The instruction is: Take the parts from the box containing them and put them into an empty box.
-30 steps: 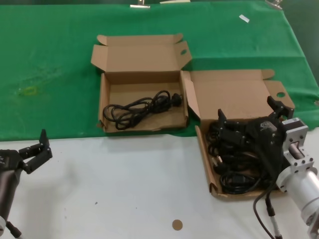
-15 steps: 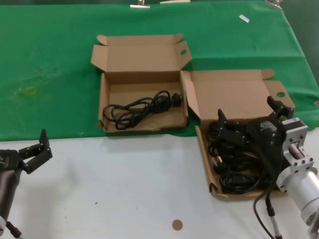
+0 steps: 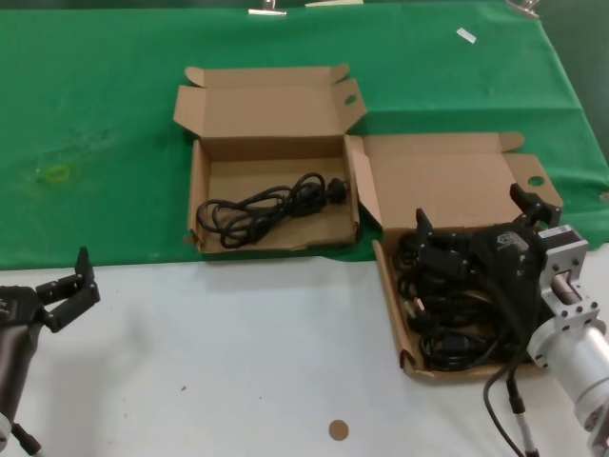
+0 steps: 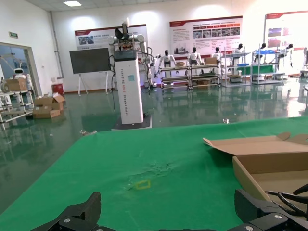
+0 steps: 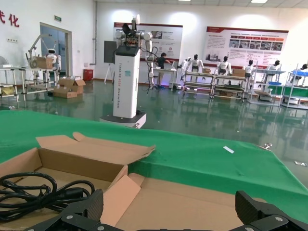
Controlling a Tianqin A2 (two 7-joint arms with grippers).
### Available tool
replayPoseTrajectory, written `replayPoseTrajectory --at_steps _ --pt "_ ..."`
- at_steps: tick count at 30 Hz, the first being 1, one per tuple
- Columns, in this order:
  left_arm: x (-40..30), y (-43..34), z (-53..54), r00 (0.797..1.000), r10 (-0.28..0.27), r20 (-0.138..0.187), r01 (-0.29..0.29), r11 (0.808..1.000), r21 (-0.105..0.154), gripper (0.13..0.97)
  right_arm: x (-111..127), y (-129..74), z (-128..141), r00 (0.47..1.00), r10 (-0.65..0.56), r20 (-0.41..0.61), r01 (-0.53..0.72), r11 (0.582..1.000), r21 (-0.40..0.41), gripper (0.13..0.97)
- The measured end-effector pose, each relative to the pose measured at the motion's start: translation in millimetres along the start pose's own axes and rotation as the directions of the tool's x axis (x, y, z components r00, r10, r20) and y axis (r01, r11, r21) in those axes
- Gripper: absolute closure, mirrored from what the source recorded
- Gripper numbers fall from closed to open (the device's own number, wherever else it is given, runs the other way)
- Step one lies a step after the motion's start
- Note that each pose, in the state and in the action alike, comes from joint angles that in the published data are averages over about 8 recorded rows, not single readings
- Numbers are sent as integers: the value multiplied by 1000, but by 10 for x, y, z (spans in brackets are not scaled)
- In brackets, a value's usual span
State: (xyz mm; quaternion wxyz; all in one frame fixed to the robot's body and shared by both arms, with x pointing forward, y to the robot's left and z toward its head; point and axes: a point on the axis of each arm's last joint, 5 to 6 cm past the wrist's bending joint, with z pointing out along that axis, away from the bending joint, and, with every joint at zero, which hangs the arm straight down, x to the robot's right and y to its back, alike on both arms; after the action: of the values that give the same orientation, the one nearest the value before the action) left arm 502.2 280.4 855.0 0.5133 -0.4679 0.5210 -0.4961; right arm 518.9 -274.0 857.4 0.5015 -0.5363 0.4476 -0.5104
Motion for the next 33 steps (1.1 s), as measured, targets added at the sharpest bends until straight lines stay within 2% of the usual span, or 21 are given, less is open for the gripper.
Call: replayPoseTrajectory --at_steps 33 --pt "0 0 0 1000 0 0 0 1000 0 132 0 0 0 1000 0 0 0 1000 0 130"
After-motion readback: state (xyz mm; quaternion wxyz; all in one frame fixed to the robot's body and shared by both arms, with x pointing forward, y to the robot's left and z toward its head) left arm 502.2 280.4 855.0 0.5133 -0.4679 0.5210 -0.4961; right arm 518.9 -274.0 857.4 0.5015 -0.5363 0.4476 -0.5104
